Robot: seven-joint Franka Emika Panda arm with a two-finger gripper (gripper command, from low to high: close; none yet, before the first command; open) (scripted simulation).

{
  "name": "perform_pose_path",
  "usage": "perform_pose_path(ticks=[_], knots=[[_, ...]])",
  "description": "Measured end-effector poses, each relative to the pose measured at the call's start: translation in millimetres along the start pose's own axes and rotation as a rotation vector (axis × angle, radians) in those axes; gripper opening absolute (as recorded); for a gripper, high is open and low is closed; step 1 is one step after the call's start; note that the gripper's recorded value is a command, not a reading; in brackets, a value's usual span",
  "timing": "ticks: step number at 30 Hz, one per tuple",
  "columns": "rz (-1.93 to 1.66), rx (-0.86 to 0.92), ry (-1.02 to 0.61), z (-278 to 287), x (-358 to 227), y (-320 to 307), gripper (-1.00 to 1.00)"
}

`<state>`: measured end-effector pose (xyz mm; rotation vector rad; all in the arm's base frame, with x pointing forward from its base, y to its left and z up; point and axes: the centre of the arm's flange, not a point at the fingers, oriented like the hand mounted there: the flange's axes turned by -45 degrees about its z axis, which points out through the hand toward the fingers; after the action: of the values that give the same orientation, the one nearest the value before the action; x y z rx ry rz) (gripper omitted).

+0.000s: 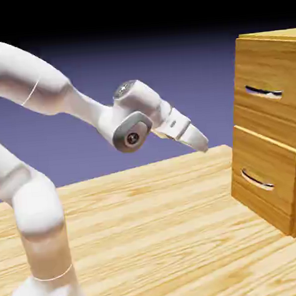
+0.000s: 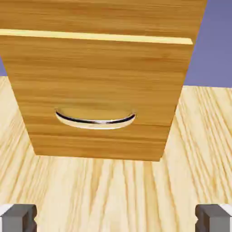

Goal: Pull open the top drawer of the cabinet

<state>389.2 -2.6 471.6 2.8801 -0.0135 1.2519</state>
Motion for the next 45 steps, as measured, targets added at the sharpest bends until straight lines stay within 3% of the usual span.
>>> perform_pose_path(ticks=[13, 26, 36, 45], knots=[[0.570, -0.042, 0.276, -110.1, 75.0, 42.4, 0.00], [0.951, 0.084, 0.543, -185.1, 115.8, 8.1, 0.00], [1.120, 0.246, 0.671, -176.3, 141.2, -49.4, 0.00], [1.226, 0.394, 0.697, -106.5, 160.3, -91.6, 0.00]])
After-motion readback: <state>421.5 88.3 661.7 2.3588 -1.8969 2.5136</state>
